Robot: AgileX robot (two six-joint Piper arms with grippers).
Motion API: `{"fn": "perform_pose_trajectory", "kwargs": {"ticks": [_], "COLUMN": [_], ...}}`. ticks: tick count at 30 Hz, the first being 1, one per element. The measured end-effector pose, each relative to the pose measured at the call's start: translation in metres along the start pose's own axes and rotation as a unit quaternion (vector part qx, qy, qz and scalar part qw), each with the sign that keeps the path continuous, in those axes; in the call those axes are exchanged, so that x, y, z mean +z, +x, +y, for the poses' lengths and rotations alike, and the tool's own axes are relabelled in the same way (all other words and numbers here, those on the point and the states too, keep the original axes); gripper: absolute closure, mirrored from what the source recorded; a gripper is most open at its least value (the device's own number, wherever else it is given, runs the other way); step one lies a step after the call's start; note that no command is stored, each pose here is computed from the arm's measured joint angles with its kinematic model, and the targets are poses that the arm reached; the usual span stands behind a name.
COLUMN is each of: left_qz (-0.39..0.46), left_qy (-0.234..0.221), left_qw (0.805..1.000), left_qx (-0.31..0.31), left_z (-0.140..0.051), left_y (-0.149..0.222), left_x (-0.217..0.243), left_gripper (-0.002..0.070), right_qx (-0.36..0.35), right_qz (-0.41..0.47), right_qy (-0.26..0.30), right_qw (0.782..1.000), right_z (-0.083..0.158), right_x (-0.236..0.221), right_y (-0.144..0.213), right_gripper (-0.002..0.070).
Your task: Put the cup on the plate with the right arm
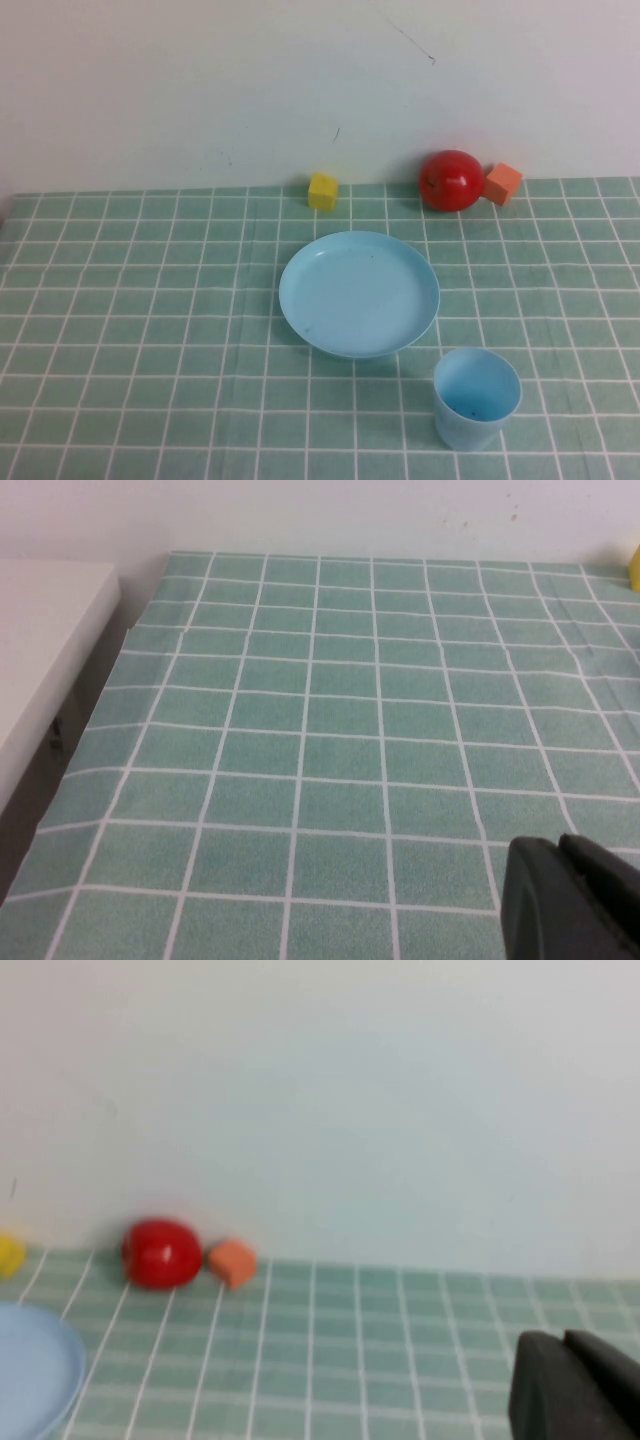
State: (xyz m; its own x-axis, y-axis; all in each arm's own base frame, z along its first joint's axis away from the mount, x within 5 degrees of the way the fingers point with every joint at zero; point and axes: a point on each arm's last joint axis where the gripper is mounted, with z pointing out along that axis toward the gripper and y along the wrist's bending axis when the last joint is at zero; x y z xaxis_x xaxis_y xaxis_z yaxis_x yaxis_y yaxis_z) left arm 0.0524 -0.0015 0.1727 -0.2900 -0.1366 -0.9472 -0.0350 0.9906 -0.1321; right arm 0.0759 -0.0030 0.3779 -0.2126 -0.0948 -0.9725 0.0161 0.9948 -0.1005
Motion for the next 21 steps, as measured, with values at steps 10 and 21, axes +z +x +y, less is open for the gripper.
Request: {"fn": "perform_pose_trajectory", "kwargs": {"ticks": [10,21], "left_qz": [0.0,0.0], "left_qy": [0.0,0.0], "left_qw": [1.0,1.0], "left_qx": [0.0,0.0], "left_z": [0.0,0.0], "left_y": [0.0,0.0], "left_x": [0.0,0.0], "left_gripper": [0.0678,0.0678], "right_qx": [0.003,0.032], "right_qz": [0.245,0.303], "right_qy": [-0.123,-0.117], "right_qw": [0.962,0.945], "right_z": [0.02,0.023], "right_x": [0.067,0.143], "right_y": [0.022,0.045], "right_gripper": [0.0679,0.0679]}}
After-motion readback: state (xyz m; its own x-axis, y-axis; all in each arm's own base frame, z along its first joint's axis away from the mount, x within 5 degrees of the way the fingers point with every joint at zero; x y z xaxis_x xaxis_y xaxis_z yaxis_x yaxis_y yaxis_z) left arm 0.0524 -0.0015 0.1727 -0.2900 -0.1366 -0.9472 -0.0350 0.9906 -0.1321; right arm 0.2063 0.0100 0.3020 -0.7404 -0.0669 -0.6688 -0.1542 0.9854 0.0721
